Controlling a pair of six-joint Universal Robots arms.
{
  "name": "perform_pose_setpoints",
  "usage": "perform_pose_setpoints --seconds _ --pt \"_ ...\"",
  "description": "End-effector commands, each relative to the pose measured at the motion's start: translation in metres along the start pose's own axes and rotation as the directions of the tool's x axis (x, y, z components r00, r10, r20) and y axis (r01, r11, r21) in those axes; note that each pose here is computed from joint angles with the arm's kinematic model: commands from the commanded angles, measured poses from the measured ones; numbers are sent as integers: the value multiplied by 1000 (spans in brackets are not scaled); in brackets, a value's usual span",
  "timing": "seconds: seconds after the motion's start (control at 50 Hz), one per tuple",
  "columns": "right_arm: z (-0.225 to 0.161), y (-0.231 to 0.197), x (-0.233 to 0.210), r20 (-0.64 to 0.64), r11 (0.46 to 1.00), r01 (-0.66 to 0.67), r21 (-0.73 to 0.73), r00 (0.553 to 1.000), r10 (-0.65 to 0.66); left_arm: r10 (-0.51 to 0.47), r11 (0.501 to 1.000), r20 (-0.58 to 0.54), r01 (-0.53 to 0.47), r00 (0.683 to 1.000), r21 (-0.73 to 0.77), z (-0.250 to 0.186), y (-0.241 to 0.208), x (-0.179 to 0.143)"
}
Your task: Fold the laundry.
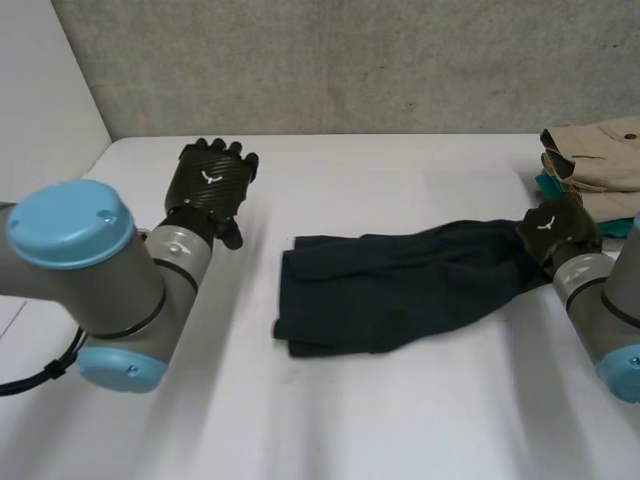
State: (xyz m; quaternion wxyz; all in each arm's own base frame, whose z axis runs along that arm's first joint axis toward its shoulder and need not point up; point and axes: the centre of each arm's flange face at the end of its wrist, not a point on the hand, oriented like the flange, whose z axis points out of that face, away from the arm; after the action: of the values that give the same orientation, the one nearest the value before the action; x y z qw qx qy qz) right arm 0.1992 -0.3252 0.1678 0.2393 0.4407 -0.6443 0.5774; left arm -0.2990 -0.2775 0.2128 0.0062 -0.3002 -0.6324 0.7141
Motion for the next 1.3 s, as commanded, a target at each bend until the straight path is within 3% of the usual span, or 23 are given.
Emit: perform_pose_setpoints --seconds 0.02,0.12,0.14,0.24,0.32,0.4,0.46,0.5,0.52,0.58,0.6,0.66,0.8,0.86,0.92,1.02,1.12,1.3 --pt "-18 -80 -26 -42 936 132 327 991 -125 -34 999 13 34 999 9 -19 -10 -9" --pt "-44 -123 -78 26 804 133 579 983 -181 -54 998 17 54 998 10 -27 -12 -12" --pt "-56 -133 -97 62 757 122 643 976 -210 -56 998 17 56 998 8 -27 -12 -12" --pt "-96 -146 -144 198 649 52 759 931 -306 -54 999 17 54 998 0 -32 -11 -13" --pt "-105 -147 -148 256 632 -1 775 915 -313 -55 998 17 55 998 3 -31 -11 -13" --pt "-107 -148 -144 324 653 -86 753 911 -254 -57 998 24 56 998 25 -26 -16 -15" --pt "-96 -154 -102 361 686 -210 697 929 -82 -63 996 32 61 997 66 -18 -27 -17" --pt "-87 -150 -79 401 699 -320 640 915 51 -73 995 26 71 997 77 -13 -29 -14" --pt "-80 -147 -59 434 689 -428 585 883 181 -79 994 19 77 997 79 -10 -29 -11" --pt "-68 -137 -39 494 652 -598 467 787 368 -109 988 -30 112 994 108 1 -36 7" --pt "-61 -129 -30 518 624 -682 381 716 467 -118 985 -45 123 992 118 4 -38 12" --pt "-45 -111 -8 508 594 -769 236 619 600 -158 976 -118 173 980 129 13 -42 35" --pt "-20 -89 -16 499 637 -771 -2 552 668 -225 974 -254 217 941 -60 17 -23 86" --pt "-6 -83 -27 503 674 -736 -57 562 656 -228 967 -279 183 933 -179 13 -5 100" --pt "4 -78 -37 518 710 -700 -79 580 629 -216 952 -246 147 945 -269 8 9 100" --pt "15 -69 -53 531 737 -664 -126 582 616 -157 938 -156 98 975 -333 3 23 93" --pt "23 -59 -69 532 770 -619 -153 605 592 -76 925 -173 5 982 -379 -8 38 94" --pt "22 -59 -76 469 896 -435 -90 775 424 -34 923 -201 -46 979 -383 -12 42 96"
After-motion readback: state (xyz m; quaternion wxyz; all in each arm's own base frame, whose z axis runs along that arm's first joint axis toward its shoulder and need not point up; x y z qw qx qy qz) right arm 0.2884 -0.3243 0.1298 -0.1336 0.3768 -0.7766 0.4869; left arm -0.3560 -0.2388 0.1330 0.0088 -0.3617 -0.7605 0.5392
